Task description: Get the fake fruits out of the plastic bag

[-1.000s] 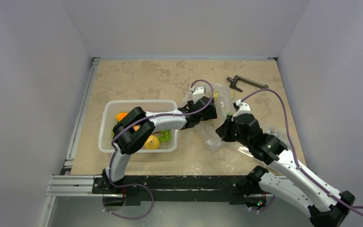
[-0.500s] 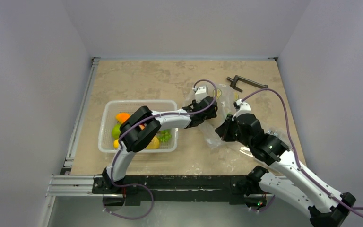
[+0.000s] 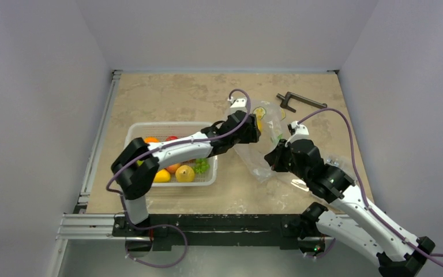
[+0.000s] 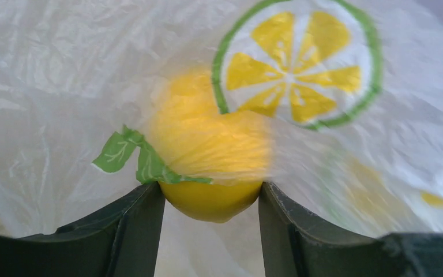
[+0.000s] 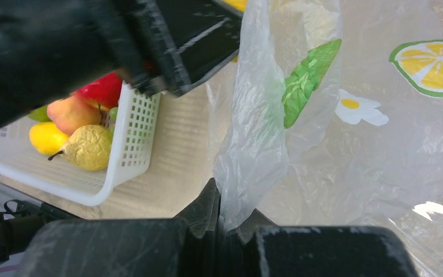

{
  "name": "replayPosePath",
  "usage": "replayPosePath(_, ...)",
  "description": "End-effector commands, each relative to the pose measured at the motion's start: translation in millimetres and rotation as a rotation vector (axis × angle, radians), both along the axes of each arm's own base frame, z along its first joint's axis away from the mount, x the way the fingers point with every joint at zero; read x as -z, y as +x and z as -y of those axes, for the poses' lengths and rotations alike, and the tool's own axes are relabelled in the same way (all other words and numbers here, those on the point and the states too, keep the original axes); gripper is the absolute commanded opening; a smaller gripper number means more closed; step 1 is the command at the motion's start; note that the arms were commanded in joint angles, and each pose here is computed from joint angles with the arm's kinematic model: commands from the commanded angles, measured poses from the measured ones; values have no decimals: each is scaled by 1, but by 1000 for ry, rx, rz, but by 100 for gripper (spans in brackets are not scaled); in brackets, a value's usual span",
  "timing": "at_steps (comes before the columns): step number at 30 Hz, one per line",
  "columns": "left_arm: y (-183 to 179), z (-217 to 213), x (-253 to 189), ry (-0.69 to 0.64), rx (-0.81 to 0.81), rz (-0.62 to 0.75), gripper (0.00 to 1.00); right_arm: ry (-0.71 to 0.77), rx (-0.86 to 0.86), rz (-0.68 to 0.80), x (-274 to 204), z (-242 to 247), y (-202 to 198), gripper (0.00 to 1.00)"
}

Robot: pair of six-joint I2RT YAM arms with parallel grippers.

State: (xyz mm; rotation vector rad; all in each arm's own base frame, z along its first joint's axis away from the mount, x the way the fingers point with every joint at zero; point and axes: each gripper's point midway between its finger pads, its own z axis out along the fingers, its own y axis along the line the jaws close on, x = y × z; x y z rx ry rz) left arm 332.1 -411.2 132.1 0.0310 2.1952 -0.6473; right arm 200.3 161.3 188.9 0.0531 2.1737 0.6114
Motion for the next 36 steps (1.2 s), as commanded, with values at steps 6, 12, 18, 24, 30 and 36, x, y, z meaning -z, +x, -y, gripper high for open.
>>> replayPosePath(6, -77, -24, -54, -104, 270, -56, 10, -12, 56, 68, -3, 6, 14, 0)
replayPosePath(12, -122, -75, -84, -112, 328, -23, 9, -5, 50, 93, -5, 0, 22, 0)
replayPosePath(18, -143, -161, -76, 92, 219, 0, 9, -12, 31, 132, -16, -8, 32, 0)
replayPosePath(24, -144, -241, -46, 365, -9, -58, 8, -15, 14, 148, -19, -13, 36, 0)
replayPosePath(30, -150, -303, -27, 527, -277, -121, 6, -18, 2, 145, -21, -17, 38, 0)
replayPosePath(36, -156, -320, -10, 544, -374, -149, 8, -19, -2, 140, -17, -17, 38, 0)
